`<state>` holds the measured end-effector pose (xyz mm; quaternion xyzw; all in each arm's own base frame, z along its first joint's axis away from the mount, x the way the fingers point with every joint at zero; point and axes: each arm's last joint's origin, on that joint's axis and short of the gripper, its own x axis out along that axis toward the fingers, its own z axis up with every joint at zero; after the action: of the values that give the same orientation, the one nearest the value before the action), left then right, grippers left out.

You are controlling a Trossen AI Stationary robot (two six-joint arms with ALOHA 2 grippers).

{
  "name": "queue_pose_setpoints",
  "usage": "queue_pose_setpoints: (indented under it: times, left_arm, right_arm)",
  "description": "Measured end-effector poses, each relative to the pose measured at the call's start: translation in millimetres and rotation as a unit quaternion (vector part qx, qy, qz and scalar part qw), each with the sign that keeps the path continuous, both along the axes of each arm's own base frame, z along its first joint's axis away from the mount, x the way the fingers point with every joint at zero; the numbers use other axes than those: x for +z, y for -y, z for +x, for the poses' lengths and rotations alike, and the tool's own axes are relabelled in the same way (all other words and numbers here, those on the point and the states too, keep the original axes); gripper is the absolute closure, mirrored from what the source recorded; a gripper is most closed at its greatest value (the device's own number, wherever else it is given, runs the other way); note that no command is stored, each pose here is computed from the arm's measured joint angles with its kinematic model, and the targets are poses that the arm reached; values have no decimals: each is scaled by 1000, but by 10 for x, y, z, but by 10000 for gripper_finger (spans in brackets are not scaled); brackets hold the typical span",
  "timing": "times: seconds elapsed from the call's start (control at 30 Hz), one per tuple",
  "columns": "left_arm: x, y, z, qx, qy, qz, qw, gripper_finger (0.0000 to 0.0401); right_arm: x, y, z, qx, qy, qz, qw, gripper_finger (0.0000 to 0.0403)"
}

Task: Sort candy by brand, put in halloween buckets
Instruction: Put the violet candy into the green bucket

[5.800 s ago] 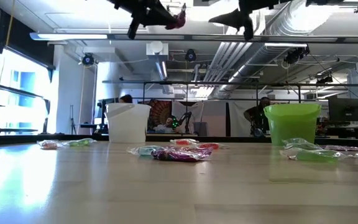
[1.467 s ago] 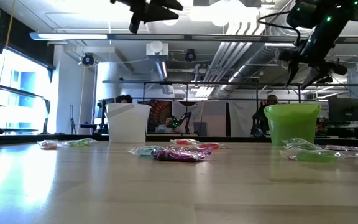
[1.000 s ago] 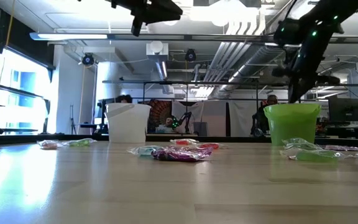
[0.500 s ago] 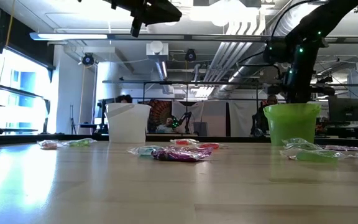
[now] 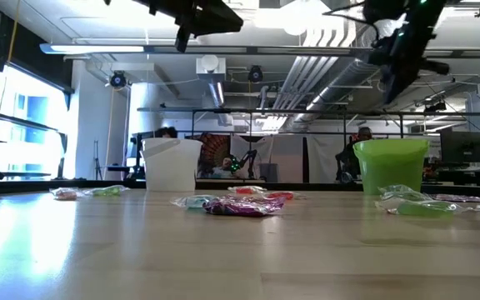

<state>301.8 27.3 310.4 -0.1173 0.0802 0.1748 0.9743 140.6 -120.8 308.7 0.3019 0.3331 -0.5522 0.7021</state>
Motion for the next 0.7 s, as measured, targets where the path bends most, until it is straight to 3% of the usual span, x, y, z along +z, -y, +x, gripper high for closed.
queue_pose_setpoints:
  times: [0.3,0.53,0.7]
  left_arm:
    - [-2,-15,1,-20,-1,-5,1000,362]
    - [-3,-85,-3,-37,0,-12,999,362]
    - [-17,-134,-11,-48,-4,-25,998,362]
  right_arm:
    - [-341,-566,-92,41,52,79,995,403]
    - [-613,-874,-50,146,1,99,984,402]
    - [-739,-954,-8,245,-62,143,957,373]
